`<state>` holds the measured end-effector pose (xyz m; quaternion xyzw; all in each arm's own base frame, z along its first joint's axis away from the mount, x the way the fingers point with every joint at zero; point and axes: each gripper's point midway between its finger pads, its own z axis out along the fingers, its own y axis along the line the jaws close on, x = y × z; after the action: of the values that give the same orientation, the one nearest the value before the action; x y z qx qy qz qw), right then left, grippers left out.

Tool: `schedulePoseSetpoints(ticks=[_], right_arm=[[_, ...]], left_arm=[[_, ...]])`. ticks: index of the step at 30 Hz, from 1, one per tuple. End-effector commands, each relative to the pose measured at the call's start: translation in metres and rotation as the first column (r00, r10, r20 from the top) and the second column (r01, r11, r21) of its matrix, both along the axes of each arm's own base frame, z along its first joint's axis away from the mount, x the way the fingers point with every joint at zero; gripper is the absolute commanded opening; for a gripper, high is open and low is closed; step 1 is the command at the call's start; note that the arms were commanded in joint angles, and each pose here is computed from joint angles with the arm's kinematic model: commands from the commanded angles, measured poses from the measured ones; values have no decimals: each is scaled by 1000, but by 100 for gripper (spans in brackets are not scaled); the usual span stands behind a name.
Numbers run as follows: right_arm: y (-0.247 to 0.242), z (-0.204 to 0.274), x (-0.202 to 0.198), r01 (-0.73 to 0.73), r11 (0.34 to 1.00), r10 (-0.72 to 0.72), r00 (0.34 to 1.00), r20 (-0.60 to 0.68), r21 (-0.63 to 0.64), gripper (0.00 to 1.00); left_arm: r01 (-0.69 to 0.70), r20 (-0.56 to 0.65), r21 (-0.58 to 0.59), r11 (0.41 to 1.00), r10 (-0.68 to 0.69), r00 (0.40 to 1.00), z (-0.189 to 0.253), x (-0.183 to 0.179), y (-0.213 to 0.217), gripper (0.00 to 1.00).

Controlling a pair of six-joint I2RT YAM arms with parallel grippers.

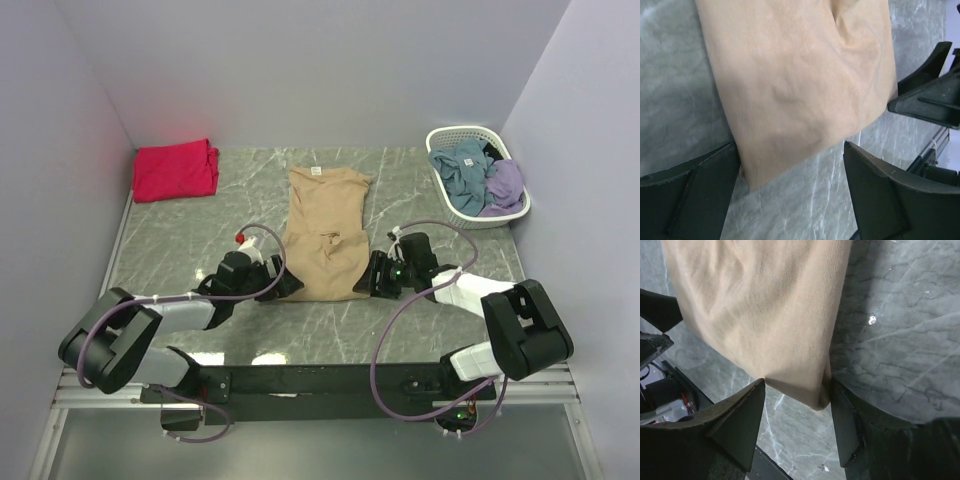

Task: Fold and stack the t-shirts
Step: Fold the tshirt

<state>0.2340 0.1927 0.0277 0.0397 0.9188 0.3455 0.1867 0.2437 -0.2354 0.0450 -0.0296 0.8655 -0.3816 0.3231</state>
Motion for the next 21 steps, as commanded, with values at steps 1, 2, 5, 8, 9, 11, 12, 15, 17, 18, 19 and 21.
schedulePoseSetpoints(ticks=[1, 2, 5, 8, 9, 11, 12, 15, 17, 18, 19, 21], right_arm=[[-7, -18, -15, 22, 1000, -23, 998, -61, -17, 61], [-7, -19, -16, 28, 999, -29, 997, -66, -17, 61], [-9, -21, -15, 33, 999, -35, 997, -72, -30, 61], [-9, -24, -14, 39, 998, -42, 996, -84, -39, 59], [-9, -24, -14, 39, 999, -42, 995, -86, -37, 56], [-9, -26, -13, 39, 998, -42, 995, -95, -42, 54], [-9, -26, -12, 39, 998, -43, 995, -92, -46, 53], [-11, -27, -13, 45, 997, -50, 994, -96, -57, 53], [-12, -26, -13, 46, 997, -51, 994, -94, -59, 53], [-12, -26, -12, 46, 997, -52, 995, -91, -62, 53], [-12, -26, -11, 45, 997, -50, 995, -87, -64, 53], [-12, -26, -11, 46, 997, -51, 995, -89, -64, 53]], left_arm=[[15, -130, 59, 998, -7, 991, -28, -35, 16, 88], [10, -137, 68, 998, -1, 991, -30, -38, 19, 88], [-7, -144, 92, 996, 20, 989, -32, -43, 26, 88], [-23, -130, 97, 995, 35, 991, -31, -42, 29, 87], [-26, -126, 97, 995, 38, 991, -31, -40, 29, 85], [-46, -119, 108, 993, 59, 991, -30, -33, 28, 84], [-47, -130, 122, 991, 63, 990, -35, -33, 29, 83], [-60, -134, 123, 991, 77, 988, -39, -28, 28, 81], [-67, -134, 113, 991, 82, 988, -40, -25, 25, 80], [-68, -144, 117, 991, 85, 986, -43, -25, 25, 77], [-71, -146, 116, 991, 88, 985, -43, -24, 25, 76], [-66, -159, 117, 991, 84, 984, -47, -26, 24, 65]])
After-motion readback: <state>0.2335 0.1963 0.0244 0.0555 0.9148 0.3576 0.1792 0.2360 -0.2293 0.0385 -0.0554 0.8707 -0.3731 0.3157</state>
